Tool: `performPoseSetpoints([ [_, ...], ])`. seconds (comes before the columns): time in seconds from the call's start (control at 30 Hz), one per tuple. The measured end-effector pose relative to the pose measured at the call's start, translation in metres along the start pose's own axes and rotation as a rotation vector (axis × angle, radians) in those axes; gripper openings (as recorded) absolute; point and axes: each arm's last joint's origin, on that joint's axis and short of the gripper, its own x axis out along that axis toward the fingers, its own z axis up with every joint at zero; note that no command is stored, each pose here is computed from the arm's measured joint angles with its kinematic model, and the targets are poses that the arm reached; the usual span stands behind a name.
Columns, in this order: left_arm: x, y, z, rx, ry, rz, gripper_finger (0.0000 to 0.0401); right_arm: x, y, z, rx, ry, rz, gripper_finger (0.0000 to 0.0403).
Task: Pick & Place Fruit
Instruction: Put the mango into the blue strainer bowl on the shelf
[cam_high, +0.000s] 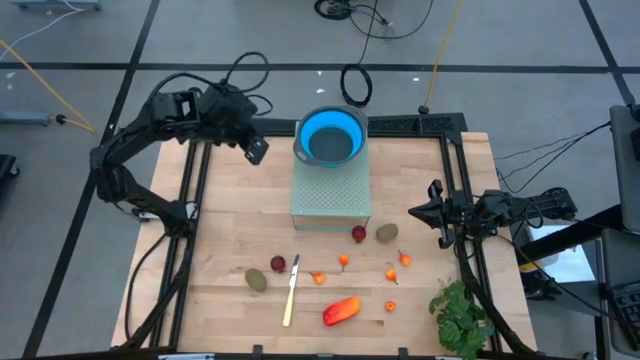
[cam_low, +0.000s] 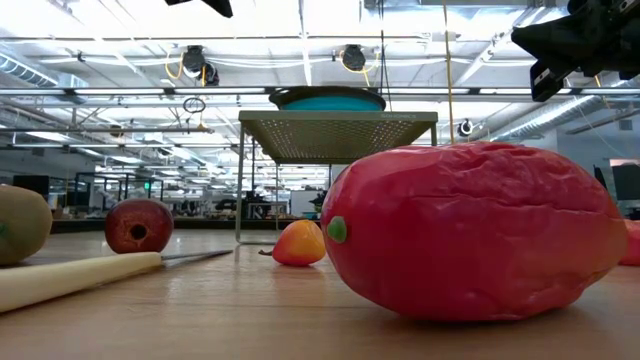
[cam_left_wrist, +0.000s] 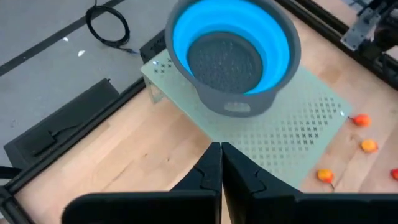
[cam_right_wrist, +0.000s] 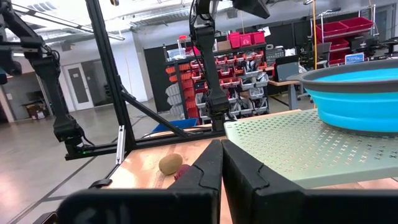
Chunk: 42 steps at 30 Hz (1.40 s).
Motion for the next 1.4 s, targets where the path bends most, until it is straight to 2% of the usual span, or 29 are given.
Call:
performPoseSetpoints([
  [0.2, 0.02, -0.018, -0.013, 0.039, 0.028, 0.003, 0.0002, 0.001, 0.0, -0.001, -0.001, 0.007, 0.001, 0.0004],
  [0.4, 0.034, -0.031, -0.035, 0.07, 0.0, -0.06, 0.0002, 0.004, 0.0, -0.004, -0.009, 0.047, -0.002, 0.0004],
  [0.7, 0.035, -0.027, -0.083, -0.002, -0.133, -0.185, 0.0004, 0.01, 0.002, -0.01, -0.017, 0.116, 0.038, 0.0004],
  [0.87, 0.042, -0.028, -0.108, 0.01, -0.214, -0.282, 0.0003, 0.013, 0.003, -0.012, -0.019, 0.129, 0.039, 0.0004],
  [1.27, 0.064, -0.015, -0.171, 0.065, -0.281, -0.379, 0.0002, 0.032, 0.017, -0.01, -0.076, 0.066, 0.123, 0.0001],
  [1.4, 0.066, -0.009, -0.186, 0.068, -0.302, -0.415, 0.0002, 0.041, 0.022, -0.011, -0.081, 0.085, 0.082, 0.0001],
])
